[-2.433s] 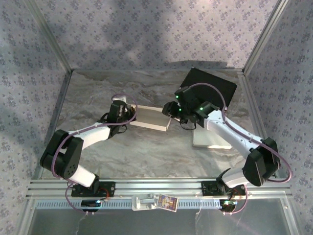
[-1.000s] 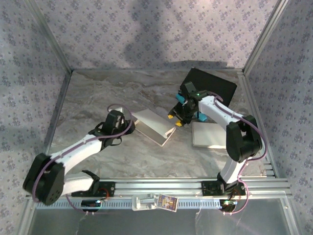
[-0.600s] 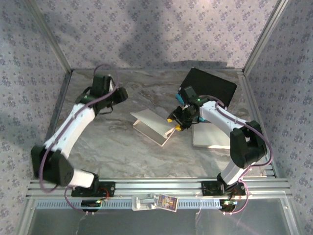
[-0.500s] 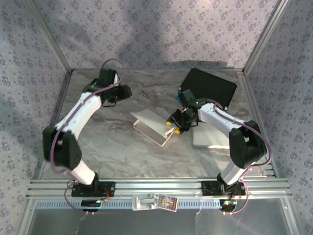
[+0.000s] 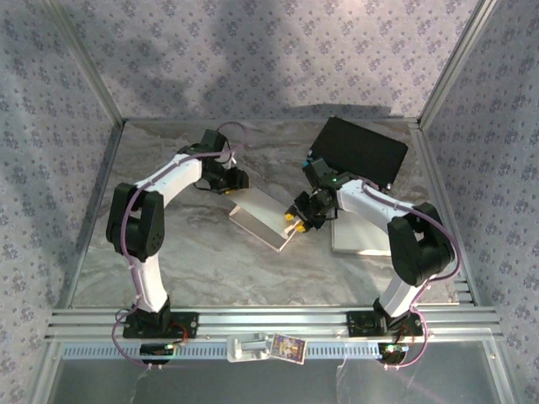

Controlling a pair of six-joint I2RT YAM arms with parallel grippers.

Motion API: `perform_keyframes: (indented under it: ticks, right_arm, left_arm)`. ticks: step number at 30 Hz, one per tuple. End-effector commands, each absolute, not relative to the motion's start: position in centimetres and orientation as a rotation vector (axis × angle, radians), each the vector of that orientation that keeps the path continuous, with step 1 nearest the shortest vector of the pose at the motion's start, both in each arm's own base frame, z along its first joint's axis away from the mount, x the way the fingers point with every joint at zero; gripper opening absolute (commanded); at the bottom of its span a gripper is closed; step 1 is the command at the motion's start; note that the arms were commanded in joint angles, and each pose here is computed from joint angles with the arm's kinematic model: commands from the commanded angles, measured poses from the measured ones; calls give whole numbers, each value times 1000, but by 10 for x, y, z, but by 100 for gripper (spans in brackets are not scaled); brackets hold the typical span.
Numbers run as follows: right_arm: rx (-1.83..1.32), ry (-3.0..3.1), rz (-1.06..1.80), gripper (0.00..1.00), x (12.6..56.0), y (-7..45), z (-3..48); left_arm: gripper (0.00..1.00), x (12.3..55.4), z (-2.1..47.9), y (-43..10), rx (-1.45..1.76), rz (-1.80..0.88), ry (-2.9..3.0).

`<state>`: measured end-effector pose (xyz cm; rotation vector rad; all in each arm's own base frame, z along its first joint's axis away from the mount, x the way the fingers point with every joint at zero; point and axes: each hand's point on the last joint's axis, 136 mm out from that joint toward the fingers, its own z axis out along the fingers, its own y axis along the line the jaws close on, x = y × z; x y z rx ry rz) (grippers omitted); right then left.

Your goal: Fold the paper box

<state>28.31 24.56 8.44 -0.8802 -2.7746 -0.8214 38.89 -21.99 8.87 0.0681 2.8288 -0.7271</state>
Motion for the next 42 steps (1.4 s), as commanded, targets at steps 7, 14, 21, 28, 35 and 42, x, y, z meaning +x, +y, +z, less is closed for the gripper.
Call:
perform_keyframes:
  ticks: [7, 14, 21, 28, 35, 42]
  right_arm:
    - [-848, -2802, -786, 26, 294, 240, 78]
    - [-741, -2839, -791, 22, 313, 242, 77]
    - [-585, -2861, -733, 20, 323, 237, 76]
    - [-461, -2891, -676, 22, 317, 230, 74]
    - [-426, -2882, -647, 22, 310, 230, 61]
    - [-428, -2877, -615, 20, 307, 230, 51]
  left_arm:
    - [34, 371, 85, -223, 109, -753, 2824]
    - [31, 356, 79, -220, 105, -714, 2841]
    - [35, 329, 66, -206, 63, -621, 2894]
    - [44, 316, 62, -202, 39, -631, 2894]
    - [43, 311, 52, -204, 13, -657, 2908]
    - [37, 307, 48, -205, -9, -677, 2911]
